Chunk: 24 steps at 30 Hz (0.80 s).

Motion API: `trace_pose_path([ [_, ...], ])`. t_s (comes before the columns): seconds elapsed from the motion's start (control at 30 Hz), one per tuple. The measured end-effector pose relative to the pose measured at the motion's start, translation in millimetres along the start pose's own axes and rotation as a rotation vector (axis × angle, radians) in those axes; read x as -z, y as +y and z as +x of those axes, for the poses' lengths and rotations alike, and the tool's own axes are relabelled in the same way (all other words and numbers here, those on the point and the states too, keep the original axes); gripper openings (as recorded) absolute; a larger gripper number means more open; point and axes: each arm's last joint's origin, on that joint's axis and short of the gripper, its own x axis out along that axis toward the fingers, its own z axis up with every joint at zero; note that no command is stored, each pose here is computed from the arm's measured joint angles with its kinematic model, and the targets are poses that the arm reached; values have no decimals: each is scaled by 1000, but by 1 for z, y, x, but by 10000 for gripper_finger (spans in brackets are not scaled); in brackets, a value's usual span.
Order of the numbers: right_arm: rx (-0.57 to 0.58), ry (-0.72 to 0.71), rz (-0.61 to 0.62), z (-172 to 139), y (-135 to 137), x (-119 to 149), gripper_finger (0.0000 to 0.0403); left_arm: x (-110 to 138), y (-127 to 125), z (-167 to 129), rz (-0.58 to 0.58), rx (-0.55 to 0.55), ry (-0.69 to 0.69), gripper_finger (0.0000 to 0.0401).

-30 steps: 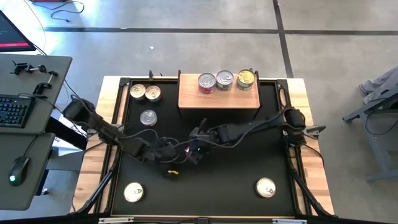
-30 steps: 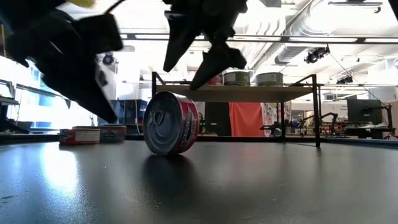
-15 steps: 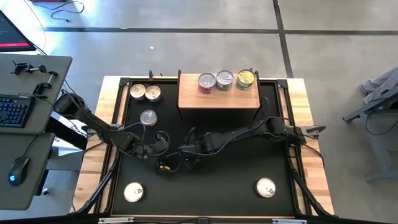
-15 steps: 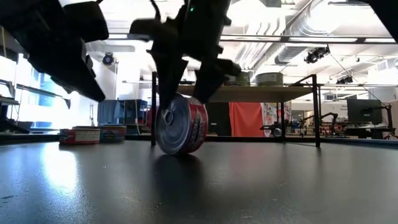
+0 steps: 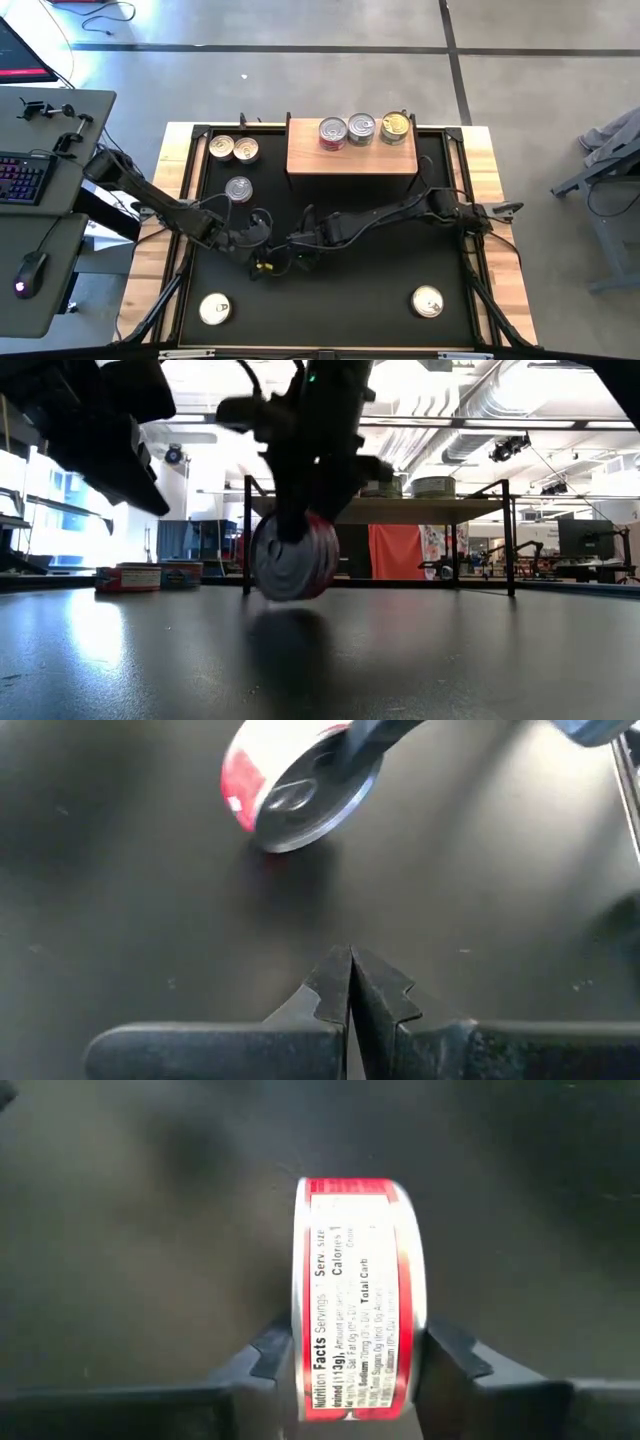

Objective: Stack canned seafood by type on shelf
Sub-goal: Stack the red tuna can on top of the red tuna can on the shelf

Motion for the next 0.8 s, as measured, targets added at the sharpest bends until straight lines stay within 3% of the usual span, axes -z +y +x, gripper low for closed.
trace_pose_path([
  [0.17,0,-1,-77,-41,-12,-3,118,-16,9,-19,12,35,-69,0],
  [0.3,52,-2,-72,-78,-40,-3,118,-26,19,-42,-16,40,-138,0],
  [0.5,6,-56,105,-119,-94,10,118,-32,29,-66,-81,25,-225,0],
  [0.6,-170,-139,301,-132,-117,24,118,-34,30,-71,-87,26,-256,0],
  [0.73,-607,-418,536,-154,-134,26,118,-36,32,-71,-58,15,-272,0],
  [0.8,-705,-556,675,-158,-146,28,118,-37,34,-70,-56,3,-272,0],
])
